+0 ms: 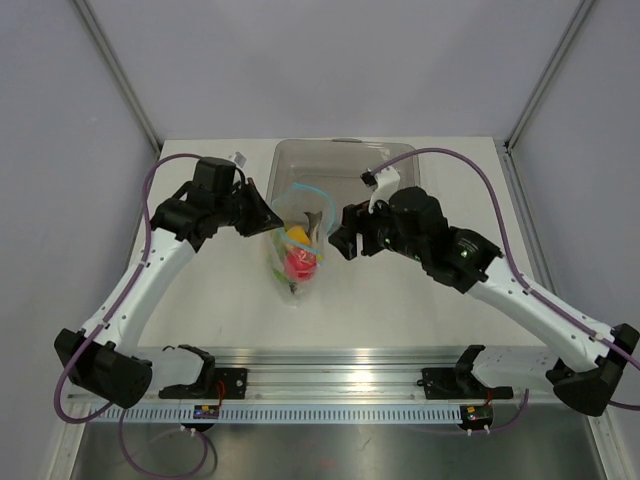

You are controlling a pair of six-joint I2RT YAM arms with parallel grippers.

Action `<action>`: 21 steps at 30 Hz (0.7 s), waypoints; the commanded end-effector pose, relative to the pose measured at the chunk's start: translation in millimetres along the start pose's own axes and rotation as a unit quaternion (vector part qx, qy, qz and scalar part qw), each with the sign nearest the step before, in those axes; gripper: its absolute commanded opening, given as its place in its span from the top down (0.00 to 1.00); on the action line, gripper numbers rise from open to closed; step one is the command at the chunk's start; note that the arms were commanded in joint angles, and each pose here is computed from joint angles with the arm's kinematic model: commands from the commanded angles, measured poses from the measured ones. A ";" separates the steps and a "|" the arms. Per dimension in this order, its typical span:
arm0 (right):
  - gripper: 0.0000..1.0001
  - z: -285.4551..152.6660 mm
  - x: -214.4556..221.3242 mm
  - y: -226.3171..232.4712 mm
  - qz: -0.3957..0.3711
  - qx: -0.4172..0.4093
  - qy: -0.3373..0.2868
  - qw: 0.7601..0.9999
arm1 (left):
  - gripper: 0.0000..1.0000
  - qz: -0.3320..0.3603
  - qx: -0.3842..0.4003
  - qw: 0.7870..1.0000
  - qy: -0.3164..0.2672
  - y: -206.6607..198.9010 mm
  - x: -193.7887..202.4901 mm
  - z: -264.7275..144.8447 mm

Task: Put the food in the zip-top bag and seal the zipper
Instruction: Adjust the zipper food storage bag at the center of the board.

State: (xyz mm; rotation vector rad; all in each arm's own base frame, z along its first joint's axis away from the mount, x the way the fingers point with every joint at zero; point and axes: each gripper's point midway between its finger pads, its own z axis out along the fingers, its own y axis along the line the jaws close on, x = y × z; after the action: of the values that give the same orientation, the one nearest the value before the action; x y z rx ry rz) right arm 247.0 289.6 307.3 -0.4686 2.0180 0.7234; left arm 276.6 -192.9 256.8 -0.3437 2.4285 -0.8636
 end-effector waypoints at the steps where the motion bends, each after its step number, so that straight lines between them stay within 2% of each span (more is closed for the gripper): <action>1: 0.27 -4.0 21.7 21.3 -0.012 -0.049 -0.009 0.999 | 1.00 0.003 0.039 0.998 -0.043 -29.8 -27.7 -8.5; 7: 0.25 1.8 65.0 31.1 -0.022 -0.047 0.037 0.998 | 1.00 -0.002 0.040 0.998 -0.046 -31.7 -31.6 -4.0; 10: 0.29 10.8 70.4 38.5 -0.009 -0.035 0.028 0.999 | 1.00 -0.004 0.043 0.998 -0.045 -32.6 -31.1 -3.2; 15: 0.47 29.2 79.9 35.5 0.016 -0.008 -0.009 1.000 | 1.00 -0.003 0.043 0.998 -0.044 -31.6 -30.0 -3.8; 21: 0.58 50.6 74.6 35.5 0.010 0.014 -0.041 0.999 | 1.00 0.000 0.046 0.998 -0.044 -31.8 -28.2 -6.8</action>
State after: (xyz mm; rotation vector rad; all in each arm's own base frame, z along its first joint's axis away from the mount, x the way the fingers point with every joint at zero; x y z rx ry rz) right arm 202.3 334.1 206.9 -0.5101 2.0729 0.6940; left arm 291.0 -199.0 265.1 -0.3700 2.3969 -0.8861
